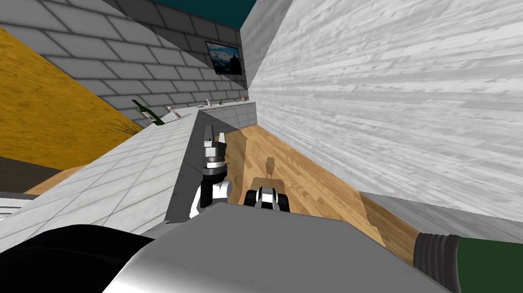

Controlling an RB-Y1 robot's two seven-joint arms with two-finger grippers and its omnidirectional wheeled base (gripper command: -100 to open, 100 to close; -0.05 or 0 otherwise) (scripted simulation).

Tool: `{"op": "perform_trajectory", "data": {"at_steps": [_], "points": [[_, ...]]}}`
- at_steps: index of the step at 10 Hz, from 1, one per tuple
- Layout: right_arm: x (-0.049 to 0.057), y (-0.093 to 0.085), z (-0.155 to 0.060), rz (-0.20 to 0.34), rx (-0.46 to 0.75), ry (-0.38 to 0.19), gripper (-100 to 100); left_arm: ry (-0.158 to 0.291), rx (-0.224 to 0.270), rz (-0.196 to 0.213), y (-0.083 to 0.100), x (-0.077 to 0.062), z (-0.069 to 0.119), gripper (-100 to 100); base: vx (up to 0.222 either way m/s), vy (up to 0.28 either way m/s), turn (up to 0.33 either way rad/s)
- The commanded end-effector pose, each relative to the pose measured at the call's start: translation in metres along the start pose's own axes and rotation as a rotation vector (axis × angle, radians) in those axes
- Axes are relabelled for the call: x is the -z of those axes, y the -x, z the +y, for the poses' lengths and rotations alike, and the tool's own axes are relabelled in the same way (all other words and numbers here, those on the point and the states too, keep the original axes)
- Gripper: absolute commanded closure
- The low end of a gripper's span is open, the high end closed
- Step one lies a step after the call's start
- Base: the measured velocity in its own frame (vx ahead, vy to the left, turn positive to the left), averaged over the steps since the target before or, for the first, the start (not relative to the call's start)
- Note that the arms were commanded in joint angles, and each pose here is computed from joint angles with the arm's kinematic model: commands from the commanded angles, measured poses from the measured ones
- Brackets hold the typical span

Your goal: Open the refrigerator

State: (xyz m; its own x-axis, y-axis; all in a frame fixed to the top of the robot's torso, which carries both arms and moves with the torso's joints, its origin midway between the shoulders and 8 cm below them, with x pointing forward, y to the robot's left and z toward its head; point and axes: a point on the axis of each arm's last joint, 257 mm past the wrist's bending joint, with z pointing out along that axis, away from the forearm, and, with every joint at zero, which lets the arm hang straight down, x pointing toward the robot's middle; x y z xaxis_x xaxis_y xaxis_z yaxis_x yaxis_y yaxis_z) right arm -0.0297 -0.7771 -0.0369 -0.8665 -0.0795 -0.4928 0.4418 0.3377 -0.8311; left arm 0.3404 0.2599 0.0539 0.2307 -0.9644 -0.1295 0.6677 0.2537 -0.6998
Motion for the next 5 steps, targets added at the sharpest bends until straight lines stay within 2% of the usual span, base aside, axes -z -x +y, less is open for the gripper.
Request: {"op": "perform_trajectory", "data": {"at_steps": [1, 2, 3, 5], "points": [[-0.019, -0.002, 0.02, -0.014, -0.001, 0.048, 100, 0.0, 0.0, 0.0, 0.0, 0.0, 0.0, 0, 0.157, 0.055, -0.251], [-0.026, 0.003, 0.037, -0.026, -0.003, 0.08, 100, 0.0, 0.0, 0.0, 0.0, 0.0, 0.0, 0, 0.252, 0.131, -0.136], [-0.035, 0.008, 0.057, -0.04, -0.004, 0.117, 100, 0.0, 0.0, 0.0, 0.0, 0.0, 0.0, 0, 0.186, 0.12, 0.041], [-0.047, -0.019, 0.069, 0.011, -0.029, 0.122, 100, 0.0, 0.0, 0.0, 0.0, 0.0, 0.0, 0, 0.05, 0.026, 0.014]]}}
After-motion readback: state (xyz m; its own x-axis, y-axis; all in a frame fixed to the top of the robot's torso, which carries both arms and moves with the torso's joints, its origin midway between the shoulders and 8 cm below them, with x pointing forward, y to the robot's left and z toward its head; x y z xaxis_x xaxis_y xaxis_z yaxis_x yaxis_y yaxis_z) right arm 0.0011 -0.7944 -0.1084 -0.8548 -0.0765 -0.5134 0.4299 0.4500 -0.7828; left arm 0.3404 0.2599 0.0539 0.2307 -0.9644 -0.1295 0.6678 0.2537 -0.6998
